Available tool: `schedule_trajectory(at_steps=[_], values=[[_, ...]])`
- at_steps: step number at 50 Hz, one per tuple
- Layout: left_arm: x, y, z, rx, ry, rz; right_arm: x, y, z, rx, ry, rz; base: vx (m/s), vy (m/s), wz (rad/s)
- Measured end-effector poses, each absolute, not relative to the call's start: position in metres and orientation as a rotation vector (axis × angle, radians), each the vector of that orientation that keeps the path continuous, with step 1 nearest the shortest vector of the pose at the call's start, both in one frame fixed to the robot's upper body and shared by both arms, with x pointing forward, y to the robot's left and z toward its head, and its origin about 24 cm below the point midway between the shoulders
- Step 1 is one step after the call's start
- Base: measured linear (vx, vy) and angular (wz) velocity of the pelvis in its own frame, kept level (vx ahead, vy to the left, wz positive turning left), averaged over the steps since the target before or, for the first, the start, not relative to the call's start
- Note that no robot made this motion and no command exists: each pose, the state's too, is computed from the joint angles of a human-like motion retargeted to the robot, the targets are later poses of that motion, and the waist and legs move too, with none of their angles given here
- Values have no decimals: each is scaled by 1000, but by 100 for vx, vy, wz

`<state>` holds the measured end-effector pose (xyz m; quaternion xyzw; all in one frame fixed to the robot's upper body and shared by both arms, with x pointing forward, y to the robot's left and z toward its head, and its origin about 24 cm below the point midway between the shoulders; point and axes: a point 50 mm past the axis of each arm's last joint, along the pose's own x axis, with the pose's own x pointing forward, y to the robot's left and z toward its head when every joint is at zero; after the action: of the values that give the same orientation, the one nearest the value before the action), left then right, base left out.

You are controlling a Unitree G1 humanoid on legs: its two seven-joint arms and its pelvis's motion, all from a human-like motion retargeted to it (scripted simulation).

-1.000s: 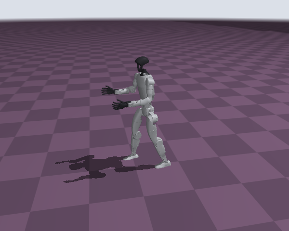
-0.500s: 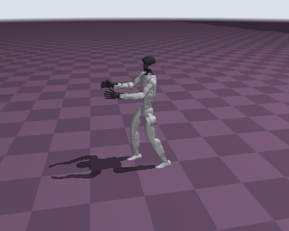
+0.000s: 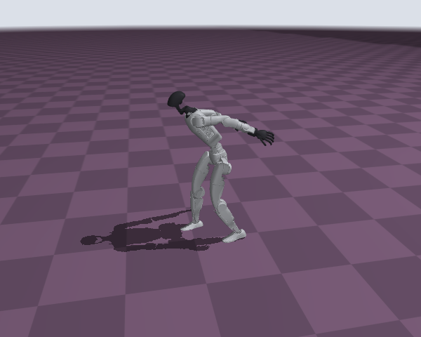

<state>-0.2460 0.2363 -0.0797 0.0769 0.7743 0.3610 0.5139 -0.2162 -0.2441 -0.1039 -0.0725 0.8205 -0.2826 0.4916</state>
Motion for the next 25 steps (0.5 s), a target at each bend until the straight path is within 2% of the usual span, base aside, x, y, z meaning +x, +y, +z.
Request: schedule_trajectory(at_steps=[4,7,9,11,14,16,17,18,20,22,24,25], values=[[-215,228,-100,240,1773,771,-238,-218,-99,-156,2116,-649,-41,2,42],[-143,224,-138,223,1624,771,-207,-222,-118,-168,2082,-602,-24,1,49],[-69,220,-162,169,1497,761,-159,-238,-138,-174,1976,-571,-16,2,41],[27,213,-170,111,1331,699,-80,-264,-156,-209,1769,-554,-17,5,24],[195,195,-129,51,973,572,91,-295,-141,-284,1250,-559,-26,11,24],[304,178,-52,-17,642,469,222,-288,-76,-263,759,-481,-41,18,39],[351,166,4,-72,449,411,281,-272,-23,-239,508,-396,-52,21,44],[387,152,69,-132,245,348,328,-250,41,-235,259,-300,-59,22,42],[416,118,213,-251,-184,197,374,-198,187,-265,-234,-128,-66,4,7],[383,80,349,-352,-637,0,354,-148,328,-328,-729,-32,-73,-10,-38],[298,51,452,-420,-1099,-231,287,-104,437,-402,-1214,8,-79,9,-98],[248,46,482,-434,-1316,-346,248,-84,472,-420,-1419,30,-78,33,-146]])
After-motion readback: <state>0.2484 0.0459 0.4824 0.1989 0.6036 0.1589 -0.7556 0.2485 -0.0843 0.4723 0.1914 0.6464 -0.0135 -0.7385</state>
